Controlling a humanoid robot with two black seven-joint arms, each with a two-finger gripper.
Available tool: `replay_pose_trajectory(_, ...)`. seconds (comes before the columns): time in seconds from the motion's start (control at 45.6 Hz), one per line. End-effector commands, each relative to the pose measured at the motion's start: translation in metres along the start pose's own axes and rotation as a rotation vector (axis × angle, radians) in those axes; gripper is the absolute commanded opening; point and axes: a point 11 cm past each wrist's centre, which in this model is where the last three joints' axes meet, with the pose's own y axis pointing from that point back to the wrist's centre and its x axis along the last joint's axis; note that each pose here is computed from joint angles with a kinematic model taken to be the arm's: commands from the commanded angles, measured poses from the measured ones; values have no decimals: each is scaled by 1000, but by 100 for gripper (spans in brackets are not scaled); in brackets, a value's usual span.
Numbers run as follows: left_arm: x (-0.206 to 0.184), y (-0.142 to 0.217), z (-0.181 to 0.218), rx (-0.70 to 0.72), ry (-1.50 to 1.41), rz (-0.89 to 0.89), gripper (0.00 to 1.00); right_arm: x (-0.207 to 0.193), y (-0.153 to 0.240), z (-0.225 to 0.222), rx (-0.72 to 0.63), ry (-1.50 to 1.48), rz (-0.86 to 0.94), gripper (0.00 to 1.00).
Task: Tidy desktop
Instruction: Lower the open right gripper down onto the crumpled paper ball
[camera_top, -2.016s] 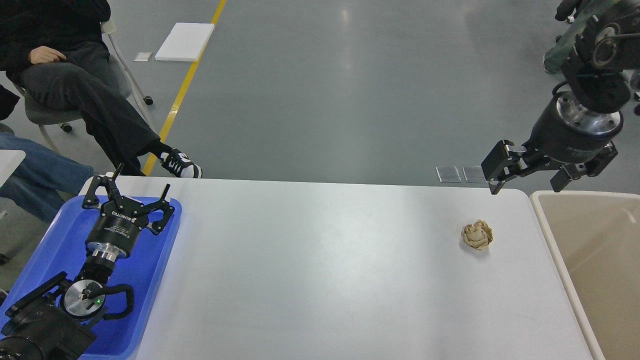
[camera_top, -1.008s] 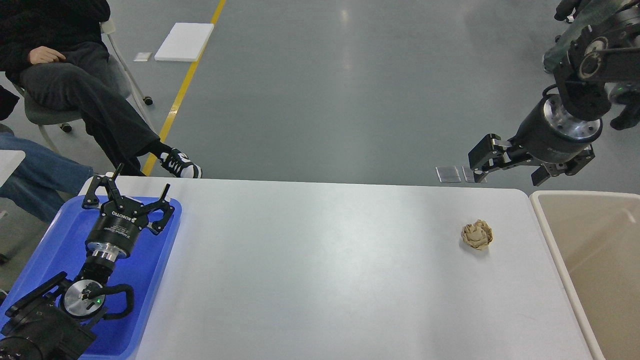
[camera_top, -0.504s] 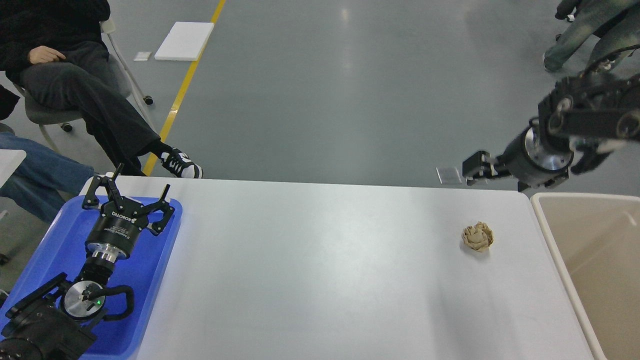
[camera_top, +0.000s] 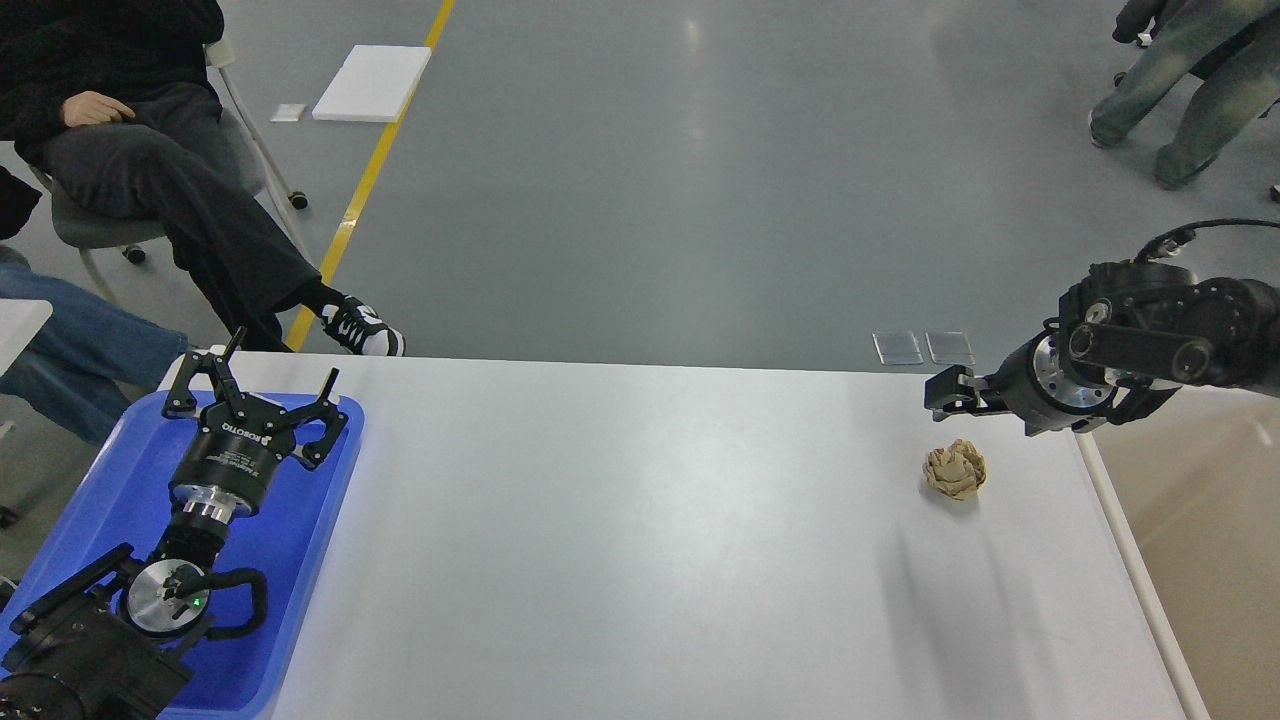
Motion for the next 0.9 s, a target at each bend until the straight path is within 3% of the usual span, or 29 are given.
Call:
replay_pose_trajectory(0.0, 0, 0, 0, 0, 0, 0, 99, -10, -26, 27, -43, -36, 79, 100)
replay_pose_trajectory(0.504, 0, 0, 0, -2, 0, 0, 99, -39, -74, 15, -81, 1, 146, 100)
replay_pose_trajectory(0.876, 0, 0, 0, -2, 0, 0, 99, -44, -81, 18, -73, -58, 156, 100)
